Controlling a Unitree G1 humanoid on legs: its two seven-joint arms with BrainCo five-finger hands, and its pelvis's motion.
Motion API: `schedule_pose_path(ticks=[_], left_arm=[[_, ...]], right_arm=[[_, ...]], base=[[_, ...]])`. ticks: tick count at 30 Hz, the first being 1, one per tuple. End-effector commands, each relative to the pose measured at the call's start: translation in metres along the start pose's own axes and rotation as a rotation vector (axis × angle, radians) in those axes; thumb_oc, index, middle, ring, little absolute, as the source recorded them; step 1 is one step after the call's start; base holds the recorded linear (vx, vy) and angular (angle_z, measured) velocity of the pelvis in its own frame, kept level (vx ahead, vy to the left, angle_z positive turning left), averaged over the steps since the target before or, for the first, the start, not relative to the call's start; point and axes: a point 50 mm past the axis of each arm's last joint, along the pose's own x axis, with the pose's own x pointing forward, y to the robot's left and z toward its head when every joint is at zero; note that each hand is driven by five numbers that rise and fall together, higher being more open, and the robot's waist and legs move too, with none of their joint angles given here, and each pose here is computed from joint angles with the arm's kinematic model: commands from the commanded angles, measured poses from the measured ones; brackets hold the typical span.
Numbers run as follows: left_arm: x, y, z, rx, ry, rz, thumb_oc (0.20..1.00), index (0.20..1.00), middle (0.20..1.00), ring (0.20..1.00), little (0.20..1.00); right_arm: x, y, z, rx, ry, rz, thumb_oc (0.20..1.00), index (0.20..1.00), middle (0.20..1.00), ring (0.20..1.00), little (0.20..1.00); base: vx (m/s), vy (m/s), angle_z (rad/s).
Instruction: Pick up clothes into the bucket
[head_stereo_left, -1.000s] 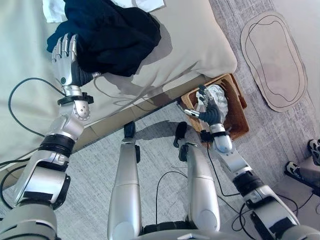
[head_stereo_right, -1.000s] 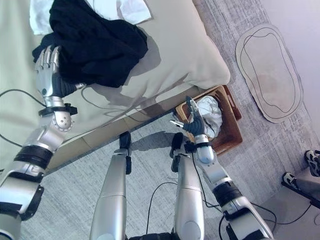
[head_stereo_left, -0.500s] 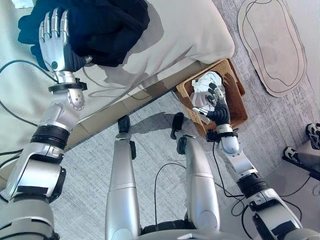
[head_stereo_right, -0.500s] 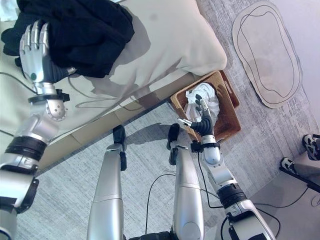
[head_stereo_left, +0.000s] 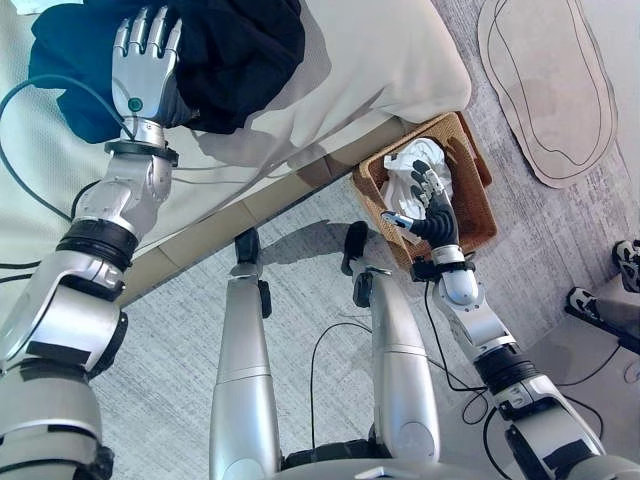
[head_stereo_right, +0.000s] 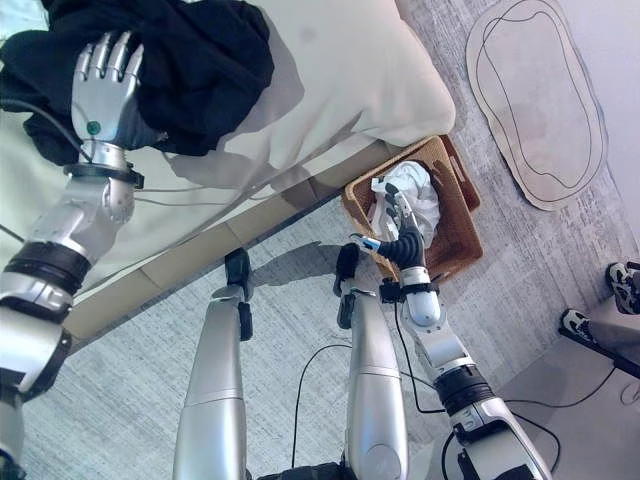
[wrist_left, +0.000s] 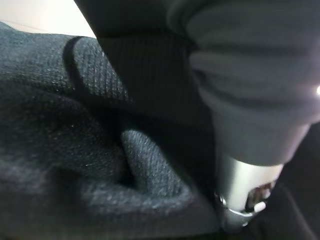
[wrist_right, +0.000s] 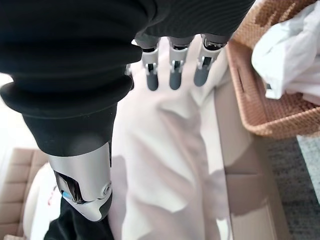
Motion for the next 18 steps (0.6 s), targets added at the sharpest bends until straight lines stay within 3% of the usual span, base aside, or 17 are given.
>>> schedule_pose_path(ticks=[1,12,18], left_arm=[[0.006,0.002,-0.008,0.023,0.008,-0.096,0.2,0.2,0.2,0.2,0.2],[-0.016,-0.013,-0.02,-0.004,0.056,-0.156,0.2,0.2,0.2,0.2,0.2],[-0.041,-0.029,-0.01,-0.133,0.071,-0.163,0.2,0.2,0.2,0.2,0.2]], right_arm=[[-0.002,-0.011,0.013,0.007,-0.082,-0.004,1.0,1.0,1.0,1.0,1.0],[-0.01,-0.014,0.007,0.02,-0.054,-0.014,1.0,1.0,1.0,1.0,1.0],[-0.014,-0.014,-0.002,0.007,-0.012,-0.029,1.0,1.0,1.0,1.0,1.0]], base=[[0.0,0.0,0.0],[0.0,-0.003,0.0],[0.01,-0.005,0.0]])
